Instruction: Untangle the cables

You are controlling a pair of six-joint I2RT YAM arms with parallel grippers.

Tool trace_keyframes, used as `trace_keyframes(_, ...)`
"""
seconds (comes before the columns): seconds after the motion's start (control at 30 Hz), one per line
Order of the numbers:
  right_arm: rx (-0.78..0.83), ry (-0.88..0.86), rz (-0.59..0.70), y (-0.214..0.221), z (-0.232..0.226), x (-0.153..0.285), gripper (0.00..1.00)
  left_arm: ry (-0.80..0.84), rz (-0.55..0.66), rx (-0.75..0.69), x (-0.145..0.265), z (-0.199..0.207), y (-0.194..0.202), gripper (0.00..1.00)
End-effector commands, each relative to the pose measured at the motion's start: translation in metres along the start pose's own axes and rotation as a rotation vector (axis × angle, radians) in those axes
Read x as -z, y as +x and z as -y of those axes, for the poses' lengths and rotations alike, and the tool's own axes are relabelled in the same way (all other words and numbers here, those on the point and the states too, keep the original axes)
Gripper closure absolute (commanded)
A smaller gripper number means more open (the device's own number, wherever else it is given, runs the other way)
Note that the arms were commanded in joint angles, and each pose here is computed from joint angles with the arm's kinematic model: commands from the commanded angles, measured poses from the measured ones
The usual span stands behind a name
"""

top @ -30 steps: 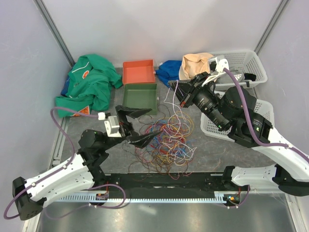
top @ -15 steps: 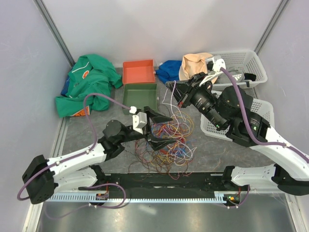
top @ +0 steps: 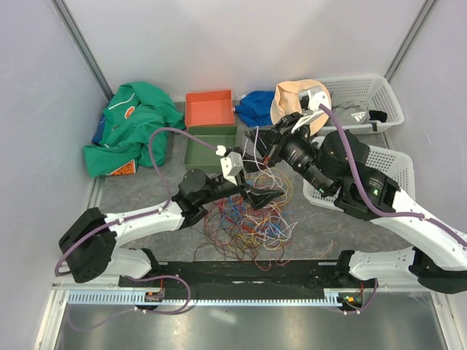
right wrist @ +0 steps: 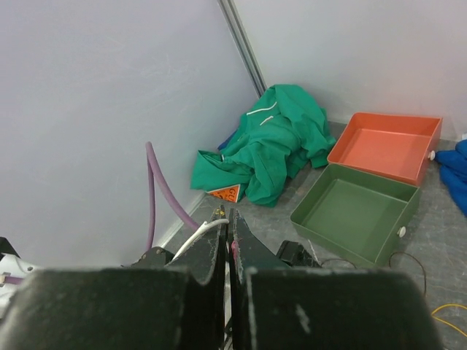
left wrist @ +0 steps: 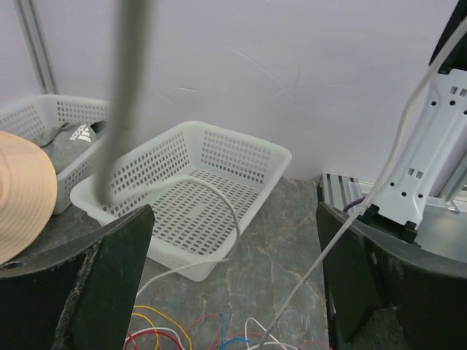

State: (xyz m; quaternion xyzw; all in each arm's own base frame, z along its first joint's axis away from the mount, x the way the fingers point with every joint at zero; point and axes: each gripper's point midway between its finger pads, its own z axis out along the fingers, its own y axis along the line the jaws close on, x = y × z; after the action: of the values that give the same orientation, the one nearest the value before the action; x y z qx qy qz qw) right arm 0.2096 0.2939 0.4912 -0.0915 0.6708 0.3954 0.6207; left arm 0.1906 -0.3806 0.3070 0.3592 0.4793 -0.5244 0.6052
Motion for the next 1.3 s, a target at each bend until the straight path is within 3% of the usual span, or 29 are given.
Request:
trace_keyframes(0.0,-0.011,-0.026,0.015,-0.002,-0.005,0.002,1.00,-0.011,0.108,-0.007,-0.023,-0.010,-0.030,0.00)
trace_keyframes(0.1,-0.007,-0.022,0.013,0.000,-0.002,0.002,1.00,0.013,0.099,0.001,-0.032,-0.010,-0.028,0.06)
trace_keyframes(0.13,-0.006,-0.019,0.014,0.000,-0.001,0.003,1.00,0.023,0.088,0.005,-0.034,-0.009,-0.024,0.23)
trace_keyframes(0.2,-0.002,-0.001,0.015,0.002,0.004,0.006,1.00,0.045,0.077,0.005,-0.036,-0.006,-0.023,0.43)
trace_keyframes(0.23,0.004,0.007,0.011,0.005,0.007,0.007,1.00,0.043,0.061,0.008,-0.036,-0.007,-0.022,0.60)
trace_keyframes(0.3,0.005,0.026,0.026,0.002,0.013,0.012,1.00,0.044,0.040,-0.004,-0.033,-0.005,-0.021,0.77)
trace_keyframes(0.33,0.008,0.035,0.027,0.003,0.016,0.014,1.00,0.034,0.013,0.001,-0.030,-0.005,-0.019,0.98)
trace_keyframes(0.57,0.004,0.049,0.043,0.004,0.024,0.023,1.00,0.000,0.024,-0.029,-0.010,-0.001,-0.045,0.98)
trace_keyframes(0.6,0.004,0.043,0.041,0.005,0.024,0.024,0.85,-0.010,0.026,-0.031,-0.008,-0.002,-0.049,0.98)
trace_keyframes(0.67,0.005,0.036,0.038,0.007,0.024,0.026,0.77,-0.022,0.020,-0.037,-0.006,-0.002,-0.054,0.98)
trace_keyframes(0.73,0.004,0.042,0.039,0.007,0.026,0.028,0.60,-0.046,0.037,-0.045,-0.003,-0.004,-0.065,0.98)
trace_keyframes(0.77,0.003,0.044,0.042,0.006,0.027,0.029,0.49,-0.067,0.046,-0.048,-0.002,-0.007,-0.071,0.98)
trace_keyframes(0.8,0.000,0.050,0.045,0.006,0.029,0.031,0.25,-0.088,0.034,-0.041,0.000,-0.010,-0.073,0.98)
trace_keyframes(0.9,0.000,0.088,0.053,0.004,0.038,0.037,0.02,-0.184,-0.023,-0.009,0.003,-0.029,-0.076,0.98)
trace_keyframes(1.13,-0.012,0.230,0.097,0.005,0.078,0.066,0.02,-0.556,-0.117,0.053,0.031,-0.096,-0.115,0.98)
trace_keyframes(1.27,-0.031,0.317,0.139,0.009,0.104,0.085,0.02,-0.647,-0.050,0.017,0.041,-0.105,-0.181,0.98)
